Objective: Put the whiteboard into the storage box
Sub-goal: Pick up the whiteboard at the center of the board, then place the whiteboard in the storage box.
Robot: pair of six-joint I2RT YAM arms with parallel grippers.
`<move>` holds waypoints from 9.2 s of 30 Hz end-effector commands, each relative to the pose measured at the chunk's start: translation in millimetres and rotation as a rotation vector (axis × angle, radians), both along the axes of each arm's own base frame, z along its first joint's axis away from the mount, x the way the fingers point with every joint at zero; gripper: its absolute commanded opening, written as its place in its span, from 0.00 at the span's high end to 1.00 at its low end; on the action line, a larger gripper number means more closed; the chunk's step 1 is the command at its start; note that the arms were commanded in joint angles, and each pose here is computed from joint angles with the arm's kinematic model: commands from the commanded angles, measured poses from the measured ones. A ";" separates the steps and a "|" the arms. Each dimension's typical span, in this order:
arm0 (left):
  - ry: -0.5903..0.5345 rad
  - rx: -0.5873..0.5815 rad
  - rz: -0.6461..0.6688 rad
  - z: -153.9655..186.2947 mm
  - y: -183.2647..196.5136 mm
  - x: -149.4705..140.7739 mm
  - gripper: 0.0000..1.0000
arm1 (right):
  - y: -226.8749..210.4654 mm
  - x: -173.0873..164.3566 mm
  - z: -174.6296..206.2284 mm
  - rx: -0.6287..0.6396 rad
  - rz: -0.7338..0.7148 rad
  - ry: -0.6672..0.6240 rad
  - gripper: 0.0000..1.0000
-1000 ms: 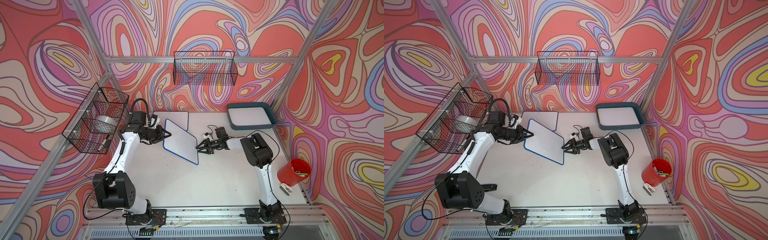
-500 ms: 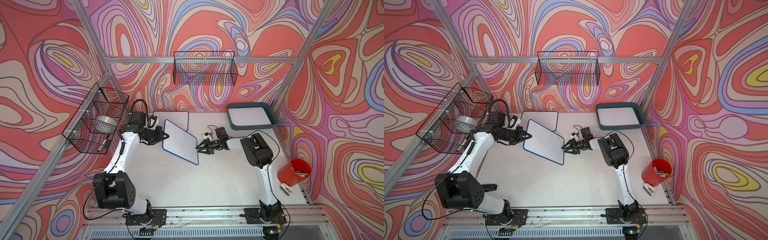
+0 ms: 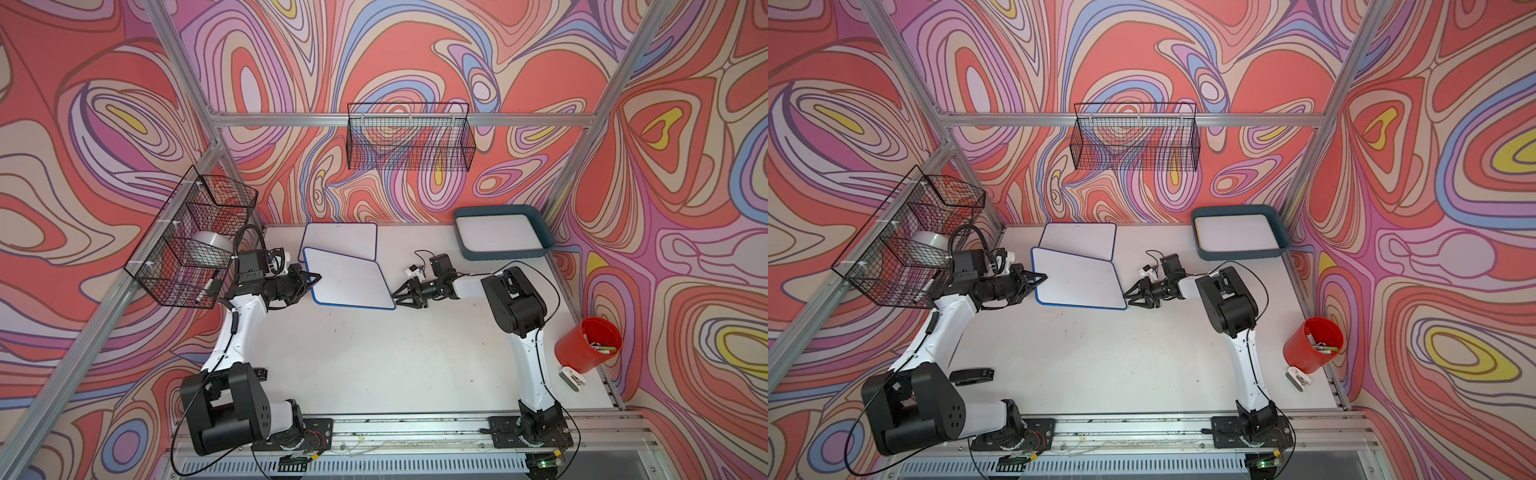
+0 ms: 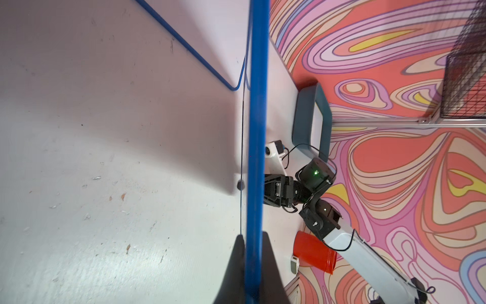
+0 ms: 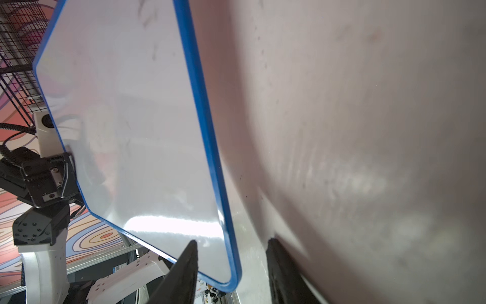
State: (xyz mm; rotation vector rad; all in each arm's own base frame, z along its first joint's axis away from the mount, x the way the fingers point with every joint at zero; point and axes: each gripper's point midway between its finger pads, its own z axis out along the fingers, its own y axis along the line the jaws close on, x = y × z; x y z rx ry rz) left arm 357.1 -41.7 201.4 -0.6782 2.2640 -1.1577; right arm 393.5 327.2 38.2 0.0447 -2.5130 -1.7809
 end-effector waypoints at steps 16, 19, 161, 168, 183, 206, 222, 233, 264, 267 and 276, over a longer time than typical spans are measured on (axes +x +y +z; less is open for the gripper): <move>-0.390 -0.197 0.215 66.5 10.0 10.6 1.00 | -23.8 41.2 75.1 0.017 -0.223 -0.124 0.54; -0.399 -0.223 0.230 65.0 11.1 11.8 1.00 | -23.9 48.3 90.1 0.069 -0.279 -0.131 0.54; -0.152 -0.317 0.168 -63.2 -91.0 43.6 0.60 | -348.1 114.5 198.0 0.094 -1.276 -0.500 1.00; -0.091 -0.127 0.240 -62.9 -63.1 26.6 0.53 | -395.8 115.8 194.9 0.057 -1.359 -0.522 1.00; -0.121 -0.035 0.273 -52.6 -45.0 7.3 0.52 | -413.3 138.7 151.9 0.026 -1.350 -0.448 1.00; -0.166 -0.095 0.228 -45.5 -55.1 9.2 0.53 | -408.2 145.7 153.9 0.052 -1.263 -0.418 0.71; -0.151 -0.060 0.190 -60.1 -58.4 10.5 0.54 | -400.0 155.3 131.2 0.050 -1.124 -0.340 0.63; -0.101 -0.092 0.078 -69.6 -77.9 29.0 0.53 | -392.5 144.3 172.6 0.061 -1.089 -0.418 0.59; -0.031 0.258 -0.079 -72.6 -83.8 65.5 0.54 | -223.6 89.6 132.2 -0.156 -0.648 -0.428 0.59; -0.021 0.303 -0.115 -76.2 -92.3 74.7 0.54 | -196.5 83.8 117.2 -0.181 -0.570 -0.434 0.59; -0.080 0.573 -0.195 -88.3 -113.6 115.7 0.57 | -132.1 69.4 73.6 -0.251 -0.392 -0.419 0.59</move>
